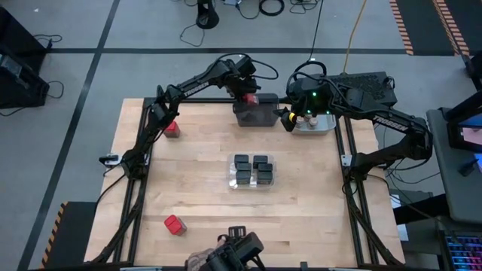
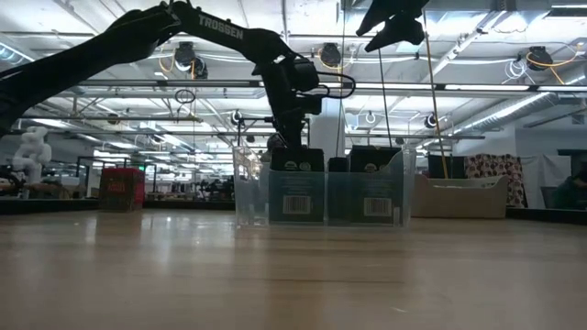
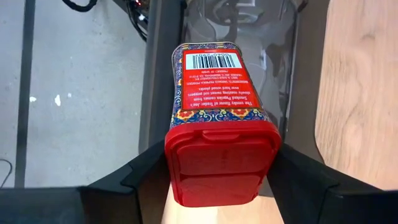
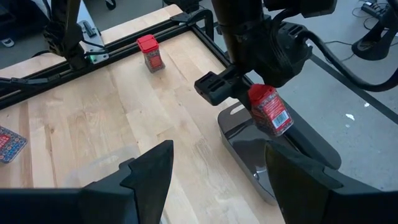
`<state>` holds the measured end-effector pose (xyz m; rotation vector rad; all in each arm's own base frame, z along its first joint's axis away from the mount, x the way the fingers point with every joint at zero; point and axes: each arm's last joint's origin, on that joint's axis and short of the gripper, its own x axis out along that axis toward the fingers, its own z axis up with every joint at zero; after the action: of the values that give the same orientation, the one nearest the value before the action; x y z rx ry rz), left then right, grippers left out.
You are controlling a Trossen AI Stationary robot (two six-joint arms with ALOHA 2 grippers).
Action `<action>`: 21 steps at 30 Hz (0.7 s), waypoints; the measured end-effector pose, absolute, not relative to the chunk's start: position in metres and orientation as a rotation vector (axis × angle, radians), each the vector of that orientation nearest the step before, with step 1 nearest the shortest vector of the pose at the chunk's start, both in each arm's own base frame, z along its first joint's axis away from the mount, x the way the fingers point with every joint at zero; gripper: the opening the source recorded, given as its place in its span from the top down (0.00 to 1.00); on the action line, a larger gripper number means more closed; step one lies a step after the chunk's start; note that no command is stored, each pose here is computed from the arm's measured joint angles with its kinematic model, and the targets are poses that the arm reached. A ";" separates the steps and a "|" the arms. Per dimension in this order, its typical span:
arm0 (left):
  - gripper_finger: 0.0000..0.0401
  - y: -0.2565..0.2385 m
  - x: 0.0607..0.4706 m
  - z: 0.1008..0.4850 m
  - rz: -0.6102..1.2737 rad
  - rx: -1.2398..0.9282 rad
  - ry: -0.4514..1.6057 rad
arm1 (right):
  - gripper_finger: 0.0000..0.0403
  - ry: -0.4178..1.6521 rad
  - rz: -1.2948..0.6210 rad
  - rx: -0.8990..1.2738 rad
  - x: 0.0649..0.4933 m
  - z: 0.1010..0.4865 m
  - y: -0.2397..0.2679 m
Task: Sort spices by type
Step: Put the red seasoning can into the black bin
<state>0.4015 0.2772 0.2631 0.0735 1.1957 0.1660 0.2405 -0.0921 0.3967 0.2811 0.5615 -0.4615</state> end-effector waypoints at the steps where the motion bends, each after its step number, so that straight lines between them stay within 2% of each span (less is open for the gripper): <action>1: 0.42 0.277 0.401 0.263 0.164 0.072 1.200 | 0.42 0.562 -0.462 0.281 0.241 0.397 -0.092; 15: 0.42 0.277 0.400 0.263 0.157 0.073 1.211 | 0.42 0.562 -0.463 0.284 0.240 0.397 -0.092; 21: 0.38 0.277 0.400 0.263 0.164 0.069 1.204 | 0.42 0.562 -0.462 0.285 0.240 0.397 -0.092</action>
<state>0.4005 0.2772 0.2628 0.0691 1.2041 0.1639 0.2405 -0.0920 0.3966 0.2846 0.5623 -0.4623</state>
